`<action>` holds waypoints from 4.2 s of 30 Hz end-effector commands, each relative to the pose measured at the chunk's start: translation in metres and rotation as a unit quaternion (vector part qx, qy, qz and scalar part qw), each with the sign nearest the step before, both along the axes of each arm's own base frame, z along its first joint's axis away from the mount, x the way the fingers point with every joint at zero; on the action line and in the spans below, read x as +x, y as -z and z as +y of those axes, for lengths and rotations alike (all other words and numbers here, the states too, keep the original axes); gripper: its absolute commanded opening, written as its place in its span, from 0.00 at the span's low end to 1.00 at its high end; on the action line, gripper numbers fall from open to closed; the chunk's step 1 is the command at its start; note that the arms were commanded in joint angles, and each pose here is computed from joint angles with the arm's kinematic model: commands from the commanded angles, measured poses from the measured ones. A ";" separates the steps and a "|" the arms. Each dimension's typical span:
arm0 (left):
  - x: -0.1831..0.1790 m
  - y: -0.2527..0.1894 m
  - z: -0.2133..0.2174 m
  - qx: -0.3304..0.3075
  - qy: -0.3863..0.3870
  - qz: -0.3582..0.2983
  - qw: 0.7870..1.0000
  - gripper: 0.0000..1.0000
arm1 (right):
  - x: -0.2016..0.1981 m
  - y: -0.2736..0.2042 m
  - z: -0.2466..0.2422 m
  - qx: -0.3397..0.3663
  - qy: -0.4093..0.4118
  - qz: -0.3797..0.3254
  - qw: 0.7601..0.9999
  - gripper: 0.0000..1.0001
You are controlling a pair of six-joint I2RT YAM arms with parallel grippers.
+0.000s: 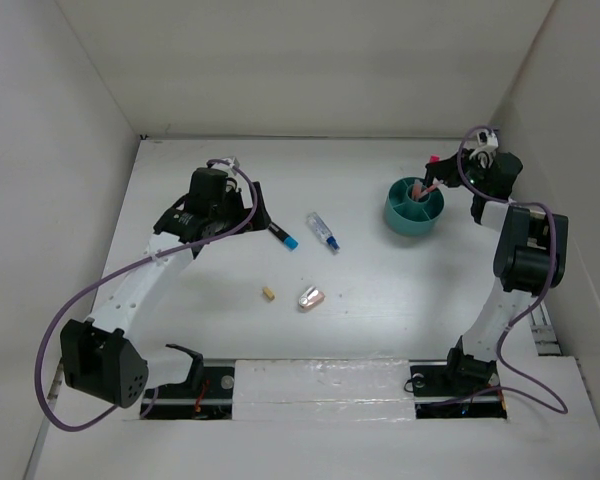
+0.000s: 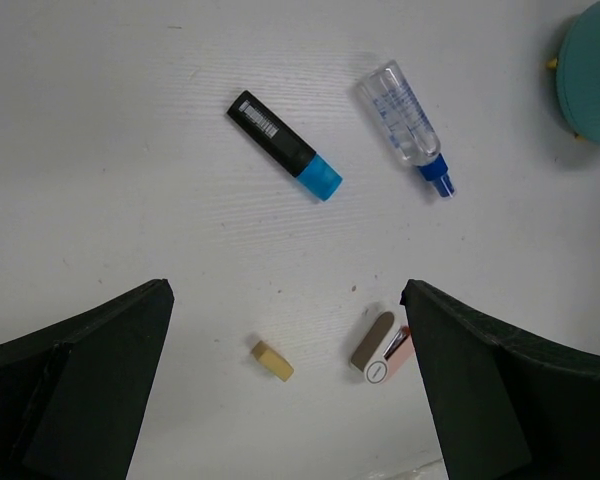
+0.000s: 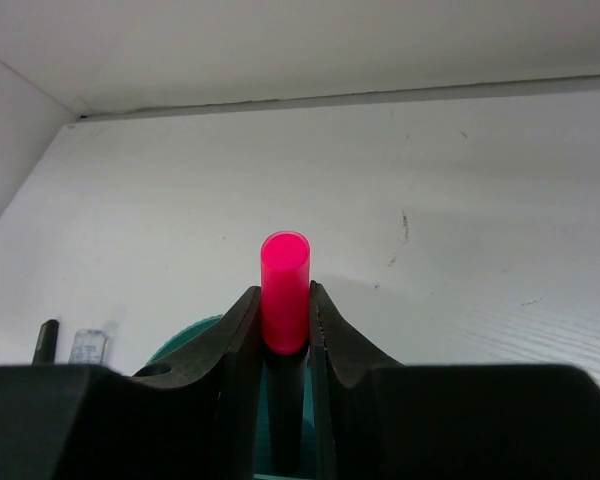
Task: Sort the stationery into containers
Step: Place the pen in the storage box, then pick up the pen from the center of the board.
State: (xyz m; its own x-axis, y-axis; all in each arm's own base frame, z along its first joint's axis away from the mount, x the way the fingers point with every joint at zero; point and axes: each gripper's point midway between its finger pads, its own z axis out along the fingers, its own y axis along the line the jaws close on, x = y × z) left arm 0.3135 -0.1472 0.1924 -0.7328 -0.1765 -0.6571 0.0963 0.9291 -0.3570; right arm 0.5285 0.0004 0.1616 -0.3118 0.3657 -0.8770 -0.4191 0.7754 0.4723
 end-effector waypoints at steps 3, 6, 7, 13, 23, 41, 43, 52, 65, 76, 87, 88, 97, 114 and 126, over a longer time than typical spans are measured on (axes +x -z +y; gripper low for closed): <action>-0.001 -0.011 -0.002 -0.010 0.009 -0.021 1.000 1.00 | -0.008 -0.027 0.005 -0.020 -0.020 -0.041 0.999 0.14; -0.001 -0.011 -0.002 -0.010 0.009 -0.021 1.000 1.00 | -0.008 -0.027 0.005 -0.020 -0.020 -0.041 0.999 0.14; -0.001 -0.014 -0.002 -0.011 0.009 -0.026 1.000 1.00 | -0.008 -0.026 0.010 -0.025 -0.025 -0.044 0.998 0.15; -0.001 -0.014 -0.002 -0.011 0.009 -0.026 1.000 1.00 | -0.011 -0.023 0.012 -0.023 -0.031 -0.040 0.998 0.29; -0.001 -0.014 -0.002 -0.011 0.009 -0.026 1.000 1.00 | -0.015 -0.028 0.015 -0.028 -0.040 -0.047 0.998 0.36; 0.011 0.004 -0.007 -0.020 -0.019 0.019 0.999 1.00 | -0.012 -0.107 -0.023 0.008 0.117 -0.080 0.990 0.57; 0.015 0.002 -0.010 -0.029 -0.028 0.026 0.999 1.00 | -0.012 -0.123 -0.016 0.010 0.136 -0.073 0.988 0.58; 0.047 0.017 -0.016 -0.082 -0.150 0.079 0.982 1.00 | -0.027 -0.157 0.091 -0.105 0.206 0.000 0.973 0.99; 0.067 0.076 -0.014 -0.028 -0.285 0.141 0.948 1.00 | -0.111 -0.204 0.163 -0.096 0.141 -0.035 0.985 0.99; 0.101 0.108 -0.027 0.010 -0.320 0.163 0.933 1.00 | -0.158 -0.215 0.170 -0.075 0.094 -0.056 0.991 0.99; 0.093 0.135 -0.020 0.055 -0.335 0.207 0.917 0.89 | -0.174 -0.224 0.183 -0.067 0.068 -0.069 0.993 0.99; 0.093 0.141 -0.020 0.059 -0.335 0.211 0.916 0.89 | -0.174 -0.224 0.183 -0.067 0.068 -0.069 0.993 0.99; 0.078 0.168 -0.031 0.084 -0.323 0.248 0.909 0.70 | -0.180 -0.229 0.184 -0.061 0.060 -0.078 0.993 0.99; 0.063 0.206 -0.043 0.081 -0.305 0.307 0.898 0.00 | -0.181 -0.226 0.191 -0.049 0.012 -0.085 0.995 0.98; 0.095 0.062 -0.043 0.034 -0.170 0.089 0.981 0.00 | -0.177 -0.188 0.237 -0.048 -0.151 -0.080 0.984 0.97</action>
State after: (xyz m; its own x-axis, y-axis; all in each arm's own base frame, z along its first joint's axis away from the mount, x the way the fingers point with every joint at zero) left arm 0.3938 -0.1878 0.0515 -0.8039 -0.4604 -0.3764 -0.4275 0.8874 -0.1724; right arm 0.3572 0.2175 0.3447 -0.2681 0.2074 -0.9408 -0.5792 0.7456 0.3294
